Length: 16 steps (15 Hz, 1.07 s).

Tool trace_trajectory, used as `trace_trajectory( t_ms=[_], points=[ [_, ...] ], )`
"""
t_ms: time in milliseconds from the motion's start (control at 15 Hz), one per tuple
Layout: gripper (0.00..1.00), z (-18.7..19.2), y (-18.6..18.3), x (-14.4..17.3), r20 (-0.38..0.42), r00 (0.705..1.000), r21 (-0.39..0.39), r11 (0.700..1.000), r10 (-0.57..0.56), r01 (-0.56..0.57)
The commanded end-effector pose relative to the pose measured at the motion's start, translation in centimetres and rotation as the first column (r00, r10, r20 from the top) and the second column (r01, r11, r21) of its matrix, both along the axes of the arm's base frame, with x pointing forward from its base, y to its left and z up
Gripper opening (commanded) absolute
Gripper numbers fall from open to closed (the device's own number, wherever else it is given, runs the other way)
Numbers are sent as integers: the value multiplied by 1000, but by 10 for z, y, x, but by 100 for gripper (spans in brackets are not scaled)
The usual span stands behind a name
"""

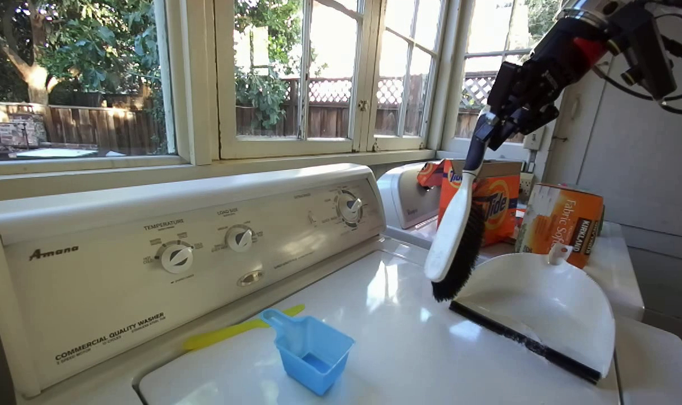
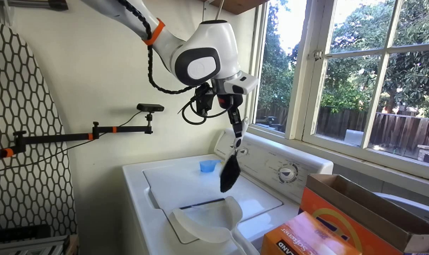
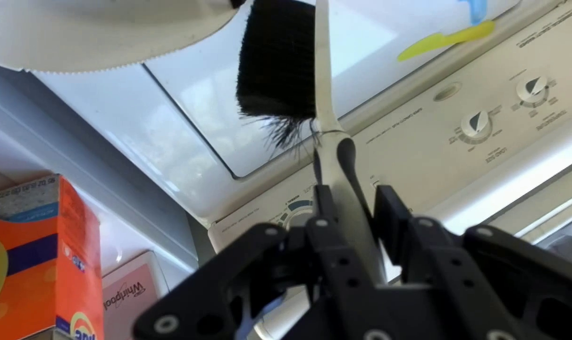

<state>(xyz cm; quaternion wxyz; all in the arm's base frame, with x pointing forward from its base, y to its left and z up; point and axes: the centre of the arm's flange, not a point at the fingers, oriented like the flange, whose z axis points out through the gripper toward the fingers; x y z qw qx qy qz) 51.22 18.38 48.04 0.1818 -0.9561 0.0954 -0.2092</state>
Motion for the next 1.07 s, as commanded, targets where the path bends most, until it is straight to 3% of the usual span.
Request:
trace_trajectory(
  t_ms=[0,467,1000],
  points=[
    [7,8,0,-20,-32,997,53,997,63,-62],
    [7,-2,5,-32,-89,986,62,988,144,-139],
    [7,-25,-1,-48,-207,949,95,970,238,-223]
  ],
)
